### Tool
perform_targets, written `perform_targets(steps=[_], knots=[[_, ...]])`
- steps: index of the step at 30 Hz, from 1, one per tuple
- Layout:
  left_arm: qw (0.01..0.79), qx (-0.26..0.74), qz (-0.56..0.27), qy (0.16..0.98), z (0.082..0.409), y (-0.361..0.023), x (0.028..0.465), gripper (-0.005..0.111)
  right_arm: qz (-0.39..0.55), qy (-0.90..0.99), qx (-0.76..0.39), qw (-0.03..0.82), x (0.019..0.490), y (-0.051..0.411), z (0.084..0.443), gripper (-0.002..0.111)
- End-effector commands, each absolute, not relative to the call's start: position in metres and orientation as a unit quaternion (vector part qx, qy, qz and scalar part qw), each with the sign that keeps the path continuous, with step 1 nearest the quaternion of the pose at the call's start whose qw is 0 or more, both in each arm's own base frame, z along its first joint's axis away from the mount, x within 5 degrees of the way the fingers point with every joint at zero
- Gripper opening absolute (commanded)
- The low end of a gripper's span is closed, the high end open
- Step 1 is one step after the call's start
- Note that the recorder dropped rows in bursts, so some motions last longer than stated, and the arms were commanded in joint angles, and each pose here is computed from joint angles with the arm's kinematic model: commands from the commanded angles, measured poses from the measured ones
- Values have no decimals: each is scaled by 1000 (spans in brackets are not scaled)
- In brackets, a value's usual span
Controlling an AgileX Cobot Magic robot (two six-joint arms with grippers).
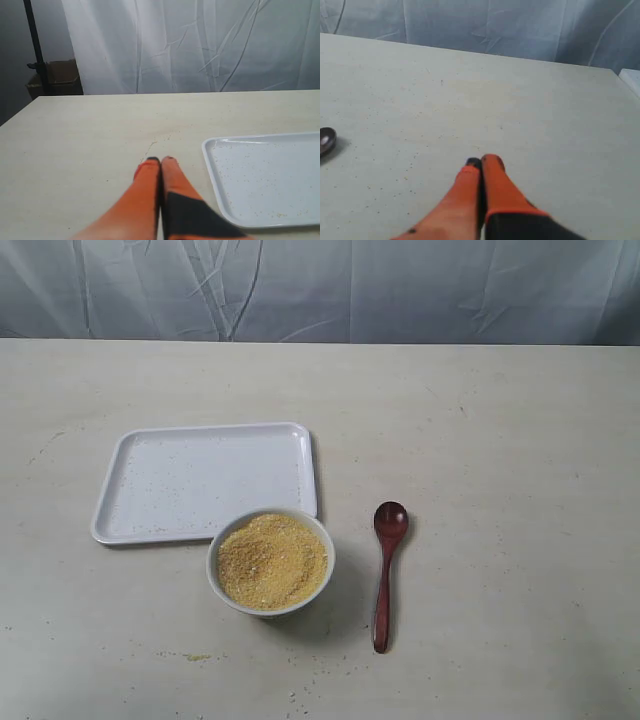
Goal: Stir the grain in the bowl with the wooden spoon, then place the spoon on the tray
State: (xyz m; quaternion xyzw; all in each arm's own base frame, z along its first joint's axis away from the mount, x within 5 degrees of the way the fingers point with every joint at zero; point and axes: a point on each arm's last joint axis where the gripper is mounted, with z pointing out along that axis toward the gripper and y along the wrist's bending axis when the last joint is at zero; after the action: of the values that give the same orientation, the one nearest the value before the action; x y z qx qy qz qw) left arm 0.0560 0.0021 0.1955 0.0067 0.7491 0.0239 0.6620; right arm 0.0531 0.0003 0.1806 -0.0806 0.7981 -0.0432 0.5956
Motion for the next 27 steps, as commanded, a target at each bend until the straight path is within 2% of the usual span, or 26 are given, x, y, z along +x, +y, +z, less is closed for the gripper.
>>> perform_targets(steps=[1,4,10,17,23,27], knots=[[663,2,24,748,194,2,56,0,-56,790,-86,605,53,-1,181,0],[663,2,24,748,194,2,56,0,-58,765,-88,636,55,0,188,0],[663,2,24,748,194,2,56,0,-51,636,-88,765,55,4,221,0],[663,2,24,748,194,2,56,0,-44,526,-84,845,47,7,245,0],[664,2,24,747,195,2,56,0,-44,487,-84,868,43,7,252,0],[664,2,24,747,195,2,56,0,-19,562,-52,825,48,4,249,-1]])
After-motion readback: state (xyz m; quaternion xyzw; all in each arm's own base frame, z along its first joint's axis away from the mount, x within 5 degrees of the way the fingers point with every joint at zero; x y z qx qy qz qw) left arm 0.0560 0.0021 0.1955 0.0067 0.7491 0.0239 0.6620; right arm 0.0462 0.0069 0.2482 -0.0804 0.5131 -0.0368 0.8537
